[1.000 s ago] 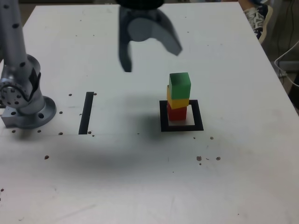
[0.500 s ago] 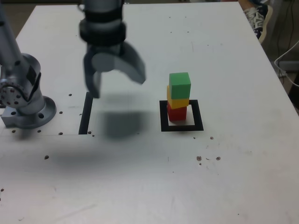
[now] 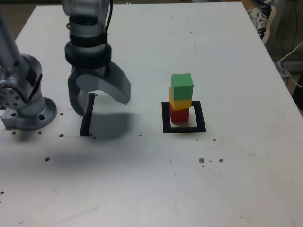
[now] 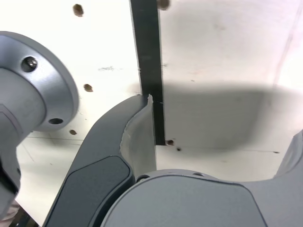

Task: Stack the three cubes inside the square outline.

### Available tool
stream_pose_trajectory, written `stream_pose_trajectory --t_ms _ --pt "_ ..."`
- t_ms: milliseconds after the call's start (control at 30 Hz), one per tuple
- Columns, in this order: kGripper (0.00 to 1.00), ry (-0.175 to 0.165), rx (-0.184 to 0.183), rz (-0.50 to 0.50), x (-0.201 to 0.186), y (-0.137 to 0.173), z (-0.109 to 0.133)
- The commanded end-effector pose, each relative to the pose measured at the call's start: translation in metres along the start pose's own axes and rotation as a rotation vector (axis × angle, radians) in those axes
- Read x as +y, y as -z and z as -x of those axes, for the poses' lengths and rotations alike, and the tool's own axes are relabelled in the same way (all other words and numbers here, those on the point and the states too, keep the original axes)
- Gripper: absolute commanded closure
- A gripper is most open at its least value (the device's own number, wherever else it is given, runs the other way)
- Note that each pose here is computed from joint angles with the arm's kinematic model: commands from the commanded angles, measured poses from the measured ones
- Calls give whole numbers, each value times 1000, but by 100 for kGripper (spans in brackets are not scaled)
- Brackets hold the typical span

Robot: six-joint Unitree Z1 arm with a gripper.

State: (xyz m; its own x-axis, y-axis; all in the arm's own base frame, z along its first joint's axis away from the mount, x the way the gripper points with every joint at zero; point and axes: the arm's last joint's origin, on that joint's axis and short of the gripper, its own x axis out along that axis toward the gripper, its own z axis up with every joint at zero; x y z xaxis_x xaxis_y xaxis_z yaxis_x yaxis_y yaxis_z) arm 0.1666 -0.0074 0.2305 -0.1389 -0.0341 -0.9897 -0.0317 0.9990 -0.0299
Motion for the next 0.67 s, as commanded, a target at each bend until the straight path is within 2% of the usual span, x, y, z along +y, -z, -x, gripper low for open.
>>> stream_pose_trajectory --t_ms 0,167,233,300,400,500,633 --pt "0 -20 -8 19 1 5 0" --pt "0 -81 -15 70 5 11 0" --pt "0 -94 -23 83 5 12 1" --pt "0 -91 -29 87 5 13 2" --pt "0 -69 -30 80 3 14 3" --pt "0 -54 -16 74 1 16 2" --pt "0 -51 5 73 1 18 0"
